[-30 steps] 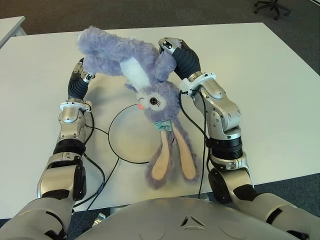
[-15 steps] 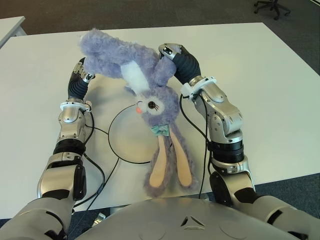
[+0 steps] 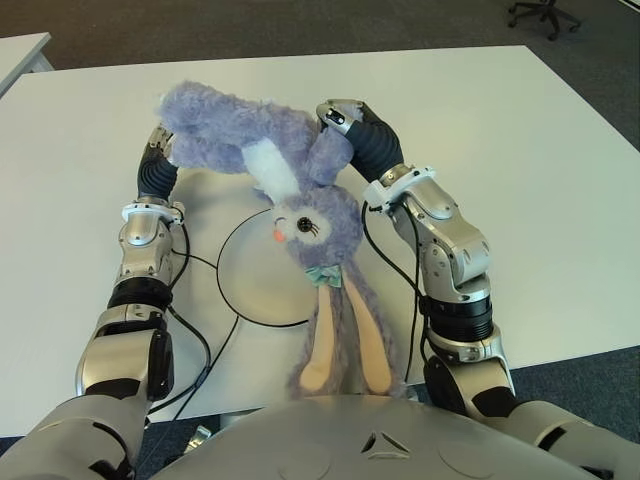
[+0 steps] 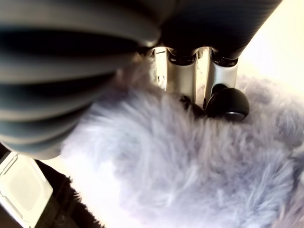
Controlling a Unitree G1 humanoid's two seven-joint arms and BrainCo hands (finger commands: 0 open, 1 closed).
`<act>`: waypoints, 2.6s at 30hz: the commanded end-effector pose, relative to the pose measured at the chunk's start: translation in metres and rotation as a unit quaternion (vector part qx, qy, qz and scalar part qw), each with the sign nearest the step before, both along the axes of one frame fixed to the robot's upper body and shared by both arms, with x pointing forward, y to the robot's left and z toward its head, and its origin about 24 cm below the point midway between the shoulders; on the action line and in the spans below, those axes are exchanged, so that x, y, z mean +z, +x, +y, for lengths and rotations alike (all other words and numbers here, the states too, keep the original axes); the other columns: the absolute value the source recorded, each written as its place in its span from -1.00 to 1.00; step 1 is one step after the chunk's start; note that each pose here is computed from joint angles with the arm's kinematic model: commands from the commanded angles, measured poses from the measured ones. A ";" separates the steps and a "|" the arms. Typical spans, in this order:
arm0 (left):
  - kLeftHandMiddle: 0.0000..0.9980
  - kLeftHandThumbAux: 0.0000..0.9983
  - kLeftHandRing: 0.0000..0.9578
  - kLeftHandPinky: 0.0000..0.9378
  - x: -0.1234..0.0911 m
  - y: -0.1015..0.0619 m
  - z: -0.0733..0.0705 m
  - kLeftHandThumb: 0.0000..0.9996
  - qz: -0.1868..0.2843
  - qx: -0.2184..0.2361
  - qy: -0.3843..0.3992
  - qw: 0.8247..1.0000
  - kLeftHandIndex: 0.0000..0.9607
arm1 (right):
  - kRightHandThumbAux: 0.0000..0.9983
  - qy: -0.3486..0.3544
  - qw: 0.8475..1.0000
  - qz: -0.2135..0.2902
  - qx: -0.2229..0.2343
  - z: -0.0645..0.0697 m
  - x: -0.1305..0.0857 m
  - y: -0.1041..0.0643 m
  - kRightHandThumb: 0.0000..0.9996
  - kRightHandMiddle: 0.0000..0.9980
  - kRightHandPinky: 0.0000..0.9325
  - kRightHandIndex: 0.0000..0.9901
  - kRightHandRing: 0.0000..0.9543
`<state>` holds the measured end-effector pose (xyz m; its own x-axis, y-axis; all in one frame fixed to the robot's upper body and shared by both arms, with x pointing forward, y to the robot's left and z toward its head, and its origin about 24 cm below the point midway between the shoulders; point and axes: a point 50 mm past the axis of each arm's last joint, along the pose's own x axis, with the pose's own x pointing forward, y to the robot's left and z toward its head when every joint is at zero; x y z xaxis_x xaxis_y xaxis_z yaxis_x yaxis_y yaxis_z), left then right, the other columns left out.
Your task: Put the doll into the plate.
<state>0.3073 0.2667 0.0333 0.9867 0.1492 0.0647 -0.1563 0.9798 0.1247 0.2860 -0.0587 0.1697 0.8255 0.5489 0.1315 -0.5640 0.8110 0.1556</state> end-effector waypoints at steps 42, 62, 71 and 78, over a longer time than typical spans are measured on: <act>-0.81 -0.13 -0.73 -0.57 -0.049 -0.028 -0.017 -1.00 0.080 0.002 -0.040 0.996 -1.00 | 0.45 -0.053 0.998 0.030 0.023 -0.004 -0.018 -0.023 0.39 0.65 0.85 -0.12 0.80; -0.80 -0.13 -0.70 -0.54 -0.049 -0.029 -0.017 -1.00 0.074 0.000 -0.041 0.996 -1.00 | 0.36 -0.078 0.996 -0.029 0.043 -0.003 -0.018 -0.026 -0.24 -0.27 0.13 -0.28 -0.04; -0.82 -0.12 -0.74 -0.59 -0.049 -0.029 -0.018 -1.00 0.073 0.000 -0.041 0.996 -1.00 | 0.11 -0.099 0.993 -0.058 0.042 0.000 -0.023 -0.021 -1.00 -0.82 -0.72 -0.88 -0.75; -0.83 -0.13 -0.75 -0.59 -0.049 -0.029 -0.018 -1.00 0.075 -0.002 -0.042 0.996 -1.00 | 0.14 -0.096 0.993 -0.050 0.036 0.000 -0.026 -0.019 -1.00 -0.92 -0.70 -0.90 -0.84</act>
<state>0.3066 0.2642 0.0335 0.9855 0.1501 0.0796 -0.1579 0.9820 0.1037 0.2663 -0.0584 0.1511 0.7621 0.6350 0.1263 -0.6321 0.7720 -0.0669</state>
